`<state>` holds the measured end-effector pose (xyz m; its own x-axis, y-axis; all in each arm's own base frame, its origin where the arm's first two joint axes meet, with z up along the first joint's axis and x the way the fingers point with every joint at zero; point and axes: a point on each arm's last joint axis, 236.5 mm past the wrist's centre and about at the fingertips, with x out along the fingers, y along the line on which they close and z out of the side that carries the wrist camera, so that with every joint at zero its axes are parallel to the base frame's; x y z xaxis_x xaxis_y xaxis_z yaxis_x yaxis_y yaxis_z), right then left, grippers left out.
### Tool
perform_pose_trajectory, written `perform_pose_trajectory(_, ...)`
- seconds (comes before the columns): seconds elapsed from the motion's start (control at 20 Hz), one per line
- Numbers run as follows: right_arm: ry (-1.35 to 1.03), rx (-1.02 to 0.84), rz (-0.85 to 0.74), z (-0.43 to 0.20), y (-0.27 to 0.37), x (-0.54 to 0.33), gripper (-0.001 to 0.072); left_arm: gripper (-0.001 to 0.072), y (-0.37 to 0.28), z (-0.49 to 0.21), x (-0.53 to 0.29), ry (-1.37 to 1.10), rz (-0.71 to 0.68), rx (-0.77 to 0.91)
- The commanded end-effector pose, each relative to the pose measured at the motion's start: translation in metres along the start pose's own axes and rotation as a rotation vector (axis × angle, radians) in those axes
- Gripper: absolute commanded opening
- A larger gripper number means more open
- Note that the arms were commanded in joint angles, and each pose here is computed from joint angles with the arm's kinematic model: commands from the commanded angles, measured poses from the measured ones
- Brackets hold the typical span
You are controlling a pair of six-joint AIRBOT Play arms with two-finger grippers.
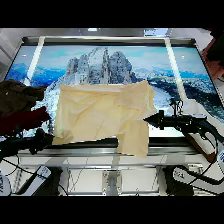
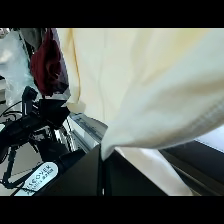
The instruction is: Fold the shirts.
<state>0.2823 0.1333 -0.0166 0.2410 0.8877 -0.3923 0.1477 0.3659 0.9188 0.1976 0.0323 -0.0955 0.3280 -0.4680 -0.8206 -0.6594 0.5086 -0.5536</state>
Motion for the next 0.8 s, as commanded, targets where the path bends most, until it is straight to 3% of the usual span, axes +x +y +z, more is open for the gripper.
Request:
perform_pose_trajectory(0.0, 0.0, 0.001, 0.009, 0.0, 0.002, 0.0, 0.003, 0.0367, -0.01, 0.017, -0.015, -0.037, -0.003, 0.065)
perform_pose_trajectory(0.15, -0.003, 0.001, 0.011, 0.001, 0.003, 0.0, 0.003, 0.0367, -0.015, 0.008, -0.024, 0.019, -0.002, 0.156)
perform_pose_trajectory(0.35, -0.002, 0.001, 0.011, 0.001, 0.003, 0.0, 0.003, 0.0367, 0.036, -0.019, -0.025, 0.145, 0.192, 0.179)
perform_pose_trajectory(0.75, -0.005, -0.021, 0.012, 0.001, 0.003, 0.0, 0.003, 0.0362, 0.011, -0.011, -0.016, 0.108, 0.094, 0.176)
